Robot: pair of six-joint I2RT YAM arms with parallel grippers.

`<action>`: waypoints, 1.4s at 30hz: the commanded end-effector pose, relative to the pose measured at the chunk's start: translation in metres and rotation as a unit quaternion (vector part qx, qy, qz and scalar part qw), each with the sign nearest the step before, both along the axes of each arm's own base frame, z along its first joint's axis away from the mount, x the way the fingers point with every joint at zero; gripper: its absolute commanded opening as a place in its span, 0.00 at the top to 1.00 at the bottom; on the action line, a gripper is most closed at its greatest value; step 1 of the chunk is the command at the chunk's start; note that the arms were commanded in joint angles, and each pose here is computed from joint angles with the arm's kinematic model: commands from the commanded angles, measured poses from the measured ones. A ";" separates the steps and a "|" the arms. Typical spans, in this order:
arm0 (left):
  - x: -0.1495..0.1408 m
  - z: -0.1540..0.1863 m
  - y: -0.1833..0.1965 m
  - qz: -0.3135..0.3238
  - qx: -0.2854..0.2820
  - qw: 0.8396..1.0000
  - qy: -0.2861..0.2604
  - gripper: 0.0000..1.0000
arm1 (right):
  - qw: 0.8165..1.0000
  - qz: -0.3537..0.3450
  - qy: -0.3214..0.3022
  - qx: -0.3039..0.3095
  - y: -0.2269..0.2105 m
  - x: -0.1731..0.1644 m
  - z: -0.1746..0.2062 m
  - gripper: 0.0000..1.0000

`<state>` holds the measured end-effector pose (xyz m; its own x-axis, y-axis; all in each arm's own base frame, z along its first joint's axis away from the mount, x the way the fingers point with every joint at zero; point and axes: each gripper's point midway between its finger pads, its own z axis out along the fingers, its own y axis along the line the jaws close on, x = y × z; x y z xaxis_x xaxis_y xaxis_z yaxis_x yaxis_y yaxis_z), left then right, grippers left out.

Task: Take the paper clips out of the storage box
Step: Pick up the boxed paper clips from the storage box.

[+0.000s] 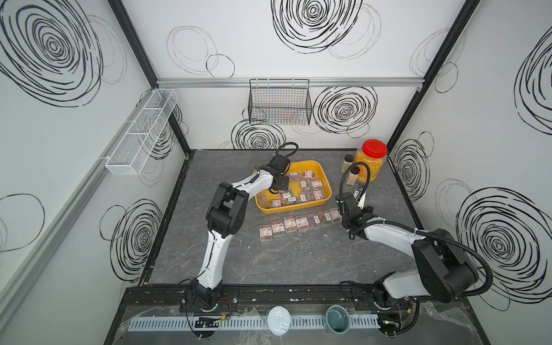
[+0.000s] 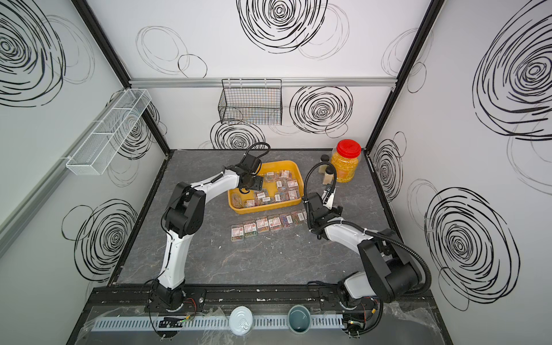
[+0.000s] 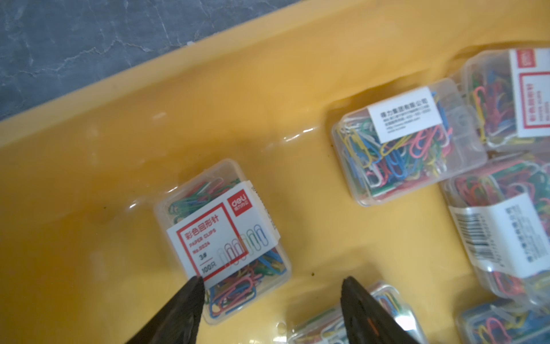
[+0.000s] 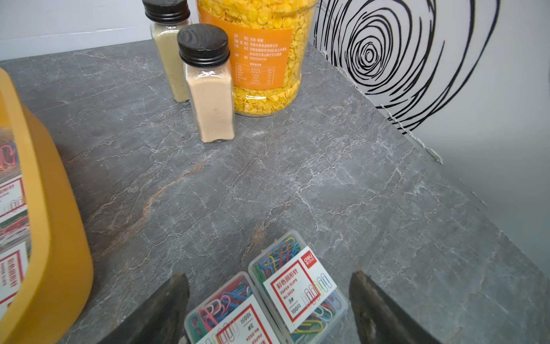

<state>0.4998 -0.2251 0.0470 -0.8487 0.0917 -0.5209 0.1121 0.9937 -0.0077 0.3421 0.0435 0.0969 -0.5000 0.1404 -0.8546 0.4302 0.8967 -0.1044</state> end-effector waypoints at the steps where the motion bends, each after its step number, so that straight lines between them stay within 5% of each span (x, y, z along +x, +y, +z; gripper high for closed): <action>1: -0.001 0.017 0.003 0.022 0.010 0.999 -0.027 0.25 | 1.000 -0.007 -0.005 -0.011 0.000 0.002 0.007 0.13; 10: -0.005 0.051 0.019 0.070 -0.006 0.994 -0.083 0.23 | 1.000 -0.007 -0.002 -0.017 0.002 0.003 0.007 0.13; 42: 0.036 -0.031 0.019 0.117 -0.029 0.993 -0.014 0.29 | 0.999 -0.007 0.003 -0.034 0.007 0.005 0.006 0.13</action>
<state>0.5286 -0.2111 0.0212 -0.8258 -0.1104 -0.5530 -0.0921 0.9939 -0.0608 0.3444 0.0502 0.0969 -0.5115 0.1022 -0.8532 0.4264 0.8922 -0.1487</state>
